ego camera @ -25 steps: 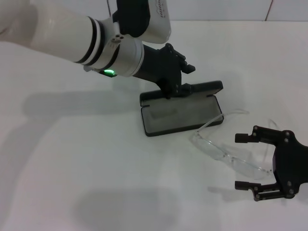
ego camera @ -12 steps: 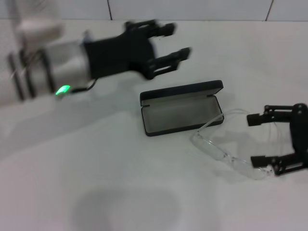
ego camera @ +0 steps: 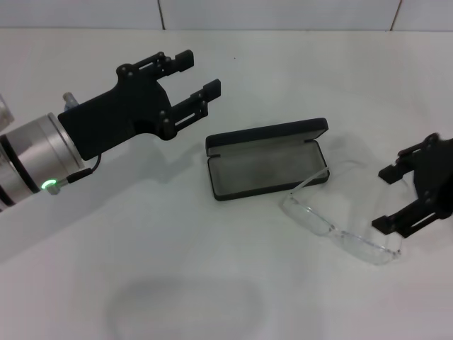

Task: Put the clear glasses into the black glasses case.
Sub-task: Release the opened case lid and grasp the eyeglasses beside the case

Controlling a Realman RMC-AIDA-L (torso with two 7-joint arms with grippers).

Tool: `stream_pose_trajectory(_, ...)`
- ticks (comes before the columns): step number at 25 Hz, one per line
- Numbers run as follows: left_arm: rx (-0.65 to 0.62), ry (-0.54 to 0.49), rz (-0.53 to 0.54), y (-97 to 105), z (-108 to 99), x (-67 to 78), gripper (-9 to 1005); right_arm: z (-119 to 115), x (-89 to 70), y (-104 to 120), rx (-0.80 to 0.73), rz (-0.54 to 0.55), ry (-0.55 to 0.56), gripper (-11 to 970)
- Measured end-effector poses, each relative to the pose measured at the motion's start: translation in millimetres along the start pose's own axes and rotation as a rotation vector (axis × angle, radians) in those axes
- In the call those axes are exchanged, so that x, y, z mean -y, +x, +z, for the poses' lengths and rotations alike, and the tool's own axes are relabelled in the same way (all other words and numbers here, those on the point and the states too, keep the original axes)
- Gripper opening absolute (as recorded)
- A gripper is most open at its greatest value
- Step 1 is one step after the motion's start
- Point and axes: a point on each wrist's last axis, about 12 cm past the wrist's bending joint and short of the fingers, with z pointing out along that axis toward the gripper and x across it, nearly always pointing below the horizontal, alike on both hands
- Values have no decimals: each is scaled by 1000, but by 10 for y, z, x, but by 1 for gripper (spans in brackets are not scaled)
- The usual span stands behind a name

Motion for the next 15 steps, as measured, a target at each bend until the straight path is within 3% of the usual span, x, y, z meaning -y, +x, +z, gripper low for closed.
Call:
stream_pose_trajectory(6, 6, 18, -3, -6, 69, -22, 606, 367, -62, -149, -105, -36, -15, 813)
stream_pose_trajectory(15, -11, 27, -3, 53, 95, -13, 607, 740, -85, -212, -161, -57, 16, 734)
